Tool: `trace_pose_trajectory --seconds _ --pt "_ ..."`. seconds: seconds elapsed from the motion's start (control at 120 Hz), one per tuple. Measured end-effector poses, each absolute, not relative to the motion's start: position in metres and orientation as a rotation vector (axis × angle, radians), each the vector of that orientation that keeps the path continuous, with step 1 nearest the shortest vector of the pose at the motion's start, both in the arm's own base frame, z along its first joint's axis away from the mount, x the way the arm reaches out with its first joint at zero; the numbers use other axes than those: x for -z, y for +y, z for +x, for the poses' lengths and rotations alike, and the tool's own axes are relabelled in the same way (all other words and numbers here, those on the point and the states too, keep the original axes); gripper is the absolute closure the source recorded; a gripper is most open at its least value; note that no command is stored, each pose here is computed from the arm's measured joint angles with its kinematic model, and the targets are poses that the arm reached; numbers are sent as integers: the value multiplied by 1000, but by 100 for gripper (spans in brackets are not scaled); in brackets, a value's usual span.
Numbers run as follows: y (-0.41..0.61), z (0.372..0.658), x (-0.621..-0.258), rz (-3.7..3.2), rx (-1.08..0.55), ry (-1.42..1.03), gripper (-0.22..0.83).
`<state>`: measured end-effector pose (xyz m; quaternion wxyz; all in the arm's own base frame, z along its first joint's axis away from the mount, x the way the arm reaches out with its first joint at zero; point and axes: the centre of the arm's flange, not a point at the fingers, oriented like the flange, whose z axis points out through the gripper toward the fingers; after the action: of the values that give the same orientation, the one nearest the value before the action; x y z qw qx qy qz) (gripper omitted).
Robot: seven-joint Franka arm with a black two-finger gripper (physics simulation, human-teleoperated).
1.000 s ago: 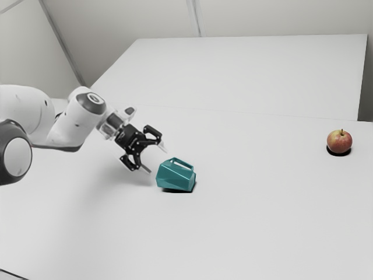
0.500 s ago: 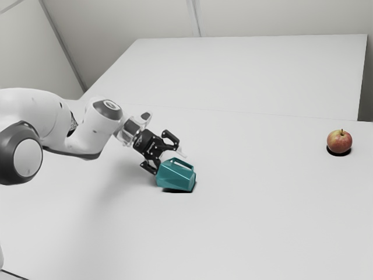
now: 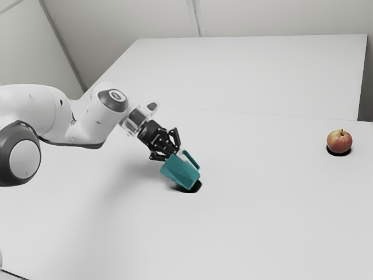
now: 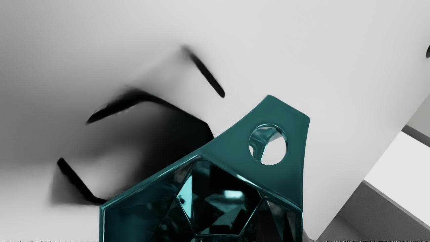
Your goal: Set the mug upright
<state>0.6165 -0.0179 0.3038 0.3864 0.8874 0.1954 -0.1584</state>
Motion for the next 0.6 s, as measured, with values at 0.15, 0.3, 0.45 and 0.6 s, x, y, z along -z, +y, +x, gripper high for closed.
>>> trace_pose_trajectory --seconds 0.15,0.3,0.45,0.6 --pt "-27 616 -304 2300 423 479 77" --pt "-38 613 -336 2466 376 369 78" --pt "-40 607 -366 2714 293 222 78" --pt "-39 589 -374 2883 241 129 77"
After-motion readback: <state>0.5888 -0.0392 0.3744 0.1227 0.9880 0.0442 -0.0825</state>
